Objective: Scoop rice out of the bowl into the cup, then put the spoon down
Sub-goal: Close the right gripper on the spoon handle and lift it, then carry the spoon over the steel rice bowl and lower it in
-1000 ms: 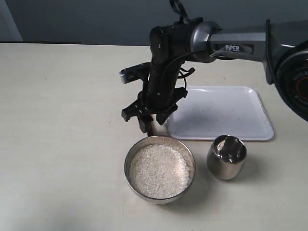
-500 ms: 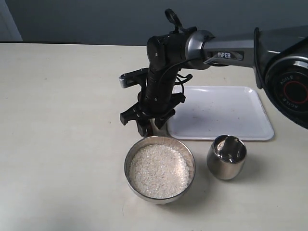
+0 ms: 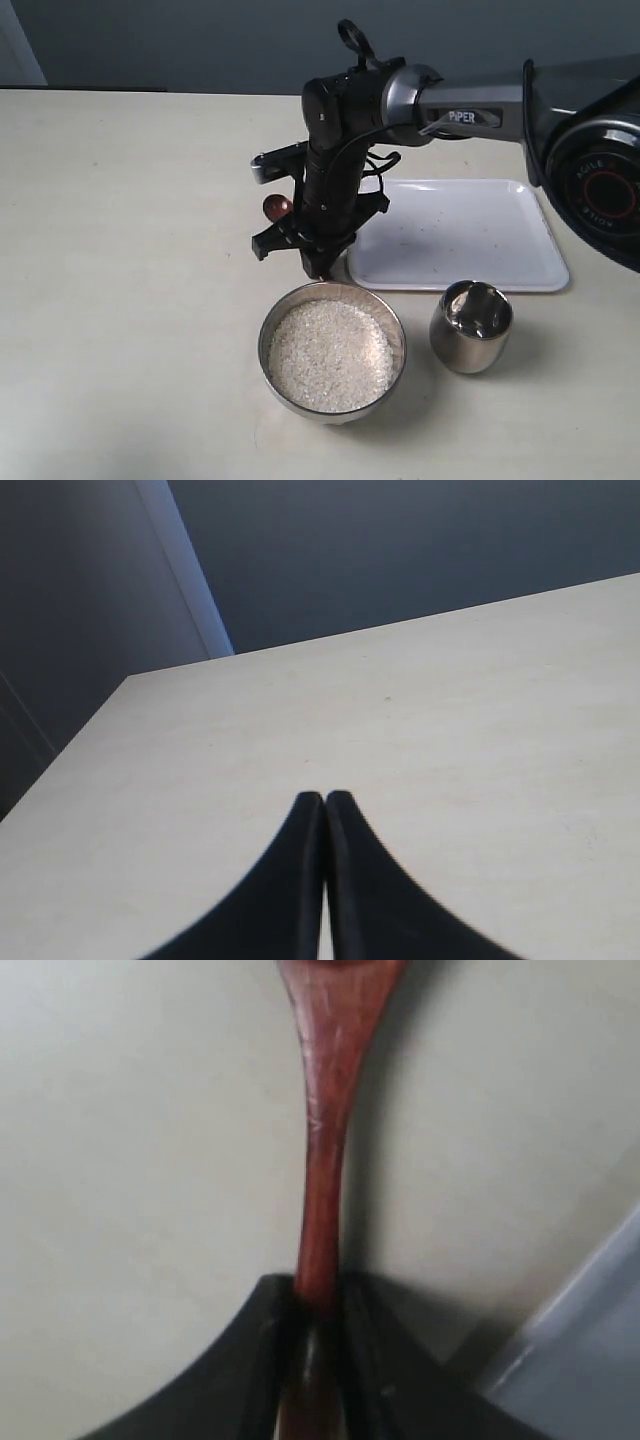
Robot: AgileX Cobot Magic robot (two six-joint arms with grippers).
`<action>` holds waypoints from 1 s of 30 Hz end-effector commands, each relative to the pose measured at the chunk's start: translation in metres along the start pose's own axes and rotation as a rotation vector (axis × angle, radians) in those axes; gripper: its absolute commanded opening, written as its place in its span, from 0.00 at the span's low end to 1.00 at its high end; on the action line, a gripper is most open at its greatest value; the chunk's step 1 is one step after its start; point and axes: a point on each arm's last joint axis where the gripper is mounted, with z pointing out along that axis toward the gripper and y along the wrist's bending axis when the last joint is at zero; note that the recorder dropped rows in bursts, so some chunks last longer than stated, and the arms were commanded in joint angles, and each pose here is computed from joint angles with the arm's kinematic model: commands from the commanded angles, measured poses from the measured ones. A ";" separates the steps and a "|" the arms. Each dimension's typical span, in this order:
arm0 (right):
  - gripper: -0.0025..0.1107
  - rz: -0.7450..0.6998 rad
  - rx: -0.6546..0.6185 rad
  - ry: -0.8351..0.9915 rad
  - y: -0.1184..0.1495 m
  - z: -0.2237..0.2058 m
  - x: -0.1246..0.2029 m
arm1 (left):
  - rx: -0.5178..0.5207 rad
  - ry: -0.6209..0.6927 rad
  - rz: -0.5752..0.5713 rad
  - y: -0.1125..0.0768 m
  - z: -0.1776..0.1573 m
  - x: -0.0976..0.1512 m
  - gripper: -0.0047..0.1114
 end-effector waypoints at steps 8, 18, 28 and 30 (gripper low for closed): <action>0.01 -0.050 -0.010 -0.155 0.016 -0.042 -0.032 | -0.003 -0.020 -0.009 0.000 -0.001 -0.002 0.04; 0.01 -0.287 0.537 -0.247 -0.017 -0.152 -0.041 | -0.003 -0.020 -0.009 0.000 -0.001 -0.002 0.04; 0.01 -0.337 0.503 -0.166 -0.006 -0.174 0.019 | -0.003 -0.020 -0.009 0.000 -0.001 -0.002 0.04; 0.01 -0.346 0.514 -0.126 -0.010 -0.175 0.038 | -0.003 -0.020 -0.009 0.000 -0.001 -0.002 0.04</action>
